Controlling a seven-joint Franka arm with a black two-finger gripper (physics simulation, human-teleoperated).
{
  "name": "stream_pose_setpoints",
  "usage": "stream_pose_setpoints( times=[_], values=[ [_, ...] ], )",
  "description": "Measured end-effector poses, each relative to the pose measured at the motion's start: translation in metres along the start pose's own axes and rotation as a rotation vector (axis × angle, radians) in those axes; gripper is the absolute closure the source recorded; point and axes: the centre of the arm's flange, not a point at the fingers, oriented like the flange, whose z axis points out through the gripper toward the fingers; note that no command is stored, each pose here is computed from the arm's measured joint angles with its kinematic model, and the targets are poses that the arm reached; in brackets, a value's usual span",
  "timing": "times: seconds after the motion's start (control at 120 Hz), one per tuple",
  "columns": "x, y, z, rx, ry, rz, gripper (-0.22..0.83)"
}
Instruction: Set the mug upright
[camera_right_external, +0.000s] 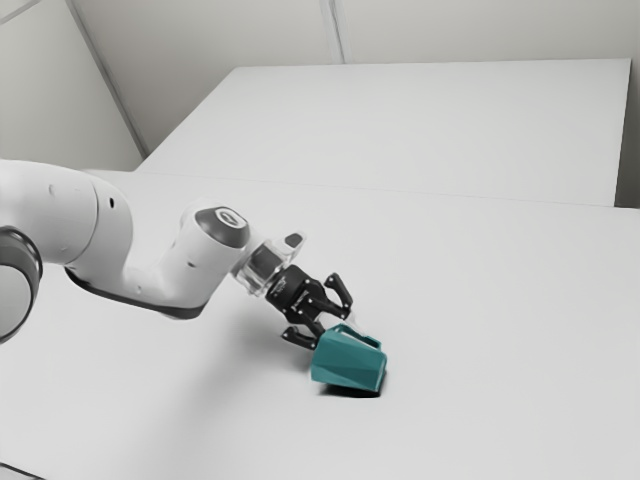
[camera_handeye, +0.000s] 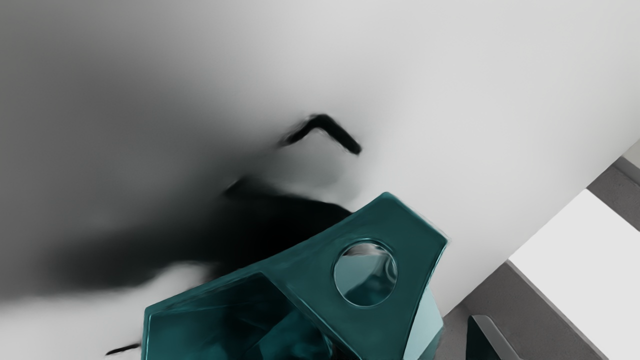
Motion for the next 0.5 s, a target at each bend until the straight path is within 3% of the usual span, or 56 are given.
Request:
stream_pose_setpoints(
  times=[0.2, 0.5],
  values=[
    [-0.007, 0.024, 0.009, 0.013, 0.014, 0.046, 0.71],
    [-0.017, 0.050, 0.013, 0.039, 0.054, 0.096, 0.76]
  ],
)
